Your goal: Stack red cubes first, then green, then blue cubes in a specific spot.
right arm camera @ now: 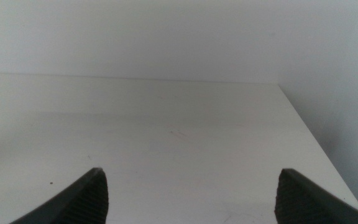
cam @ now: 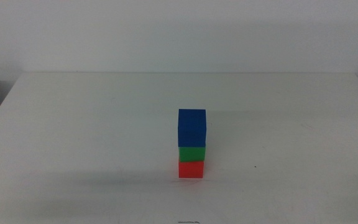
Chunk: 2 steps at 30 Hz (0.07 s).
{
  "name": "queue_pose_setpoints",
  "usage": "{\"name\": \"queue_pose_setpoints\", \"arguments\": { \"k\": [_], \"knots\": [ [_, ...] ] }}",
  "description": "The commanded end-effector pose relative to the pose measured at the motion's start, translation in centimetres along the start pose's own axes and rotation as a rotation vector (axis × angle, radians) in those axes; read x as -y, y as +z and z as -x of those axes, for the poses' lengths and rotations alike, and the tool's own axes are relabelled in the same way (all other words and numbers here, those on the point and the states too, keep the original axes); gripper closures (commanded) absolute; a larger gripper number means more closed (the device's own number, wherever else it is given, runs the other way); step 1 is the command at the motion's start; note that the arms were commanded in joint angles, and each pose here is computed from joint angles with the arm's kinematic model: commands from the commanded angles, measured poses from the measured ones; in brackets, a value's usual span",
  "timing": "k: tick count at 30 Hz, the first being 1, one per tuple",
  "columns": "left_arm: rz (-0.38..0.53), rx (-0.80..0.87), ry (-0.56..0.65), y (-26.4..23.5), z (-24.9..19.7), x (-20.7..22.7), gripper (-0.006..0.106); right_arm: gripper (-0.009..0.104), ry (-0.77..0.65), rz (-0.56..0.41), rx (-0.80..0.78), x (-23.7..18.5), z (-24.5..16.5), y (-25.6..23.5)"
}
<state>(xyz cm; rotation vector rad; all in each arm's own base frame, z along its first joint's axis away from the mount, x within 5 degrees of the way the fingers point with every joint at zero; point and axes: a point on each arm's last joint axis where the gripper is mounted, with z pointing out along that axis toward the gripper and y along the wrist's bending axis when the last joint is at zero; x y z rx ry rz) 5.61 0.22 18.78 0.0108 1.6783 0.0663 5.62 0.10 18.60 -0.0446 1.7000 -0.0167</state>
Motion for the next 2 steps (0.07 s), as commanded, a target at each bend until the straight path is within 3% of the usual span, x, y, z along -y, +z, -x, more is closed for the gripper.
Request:
{"name": "queue_pose_setpoints", "arguments": {
  "k": [1,2],
  "knots": [
    [0.0,0.106,-0.008,-0.21,0.94,-0.01,0.055,0.023,-0.018,-0.016,0.117,0.12,1.4,-0.37],
    [0.0,0.106,-0.008,-0.21,0.94,-0.01,0.056,0.023,-0.018,-0.016,0.117,0.12,1.4,-0.37]
  ]
}}
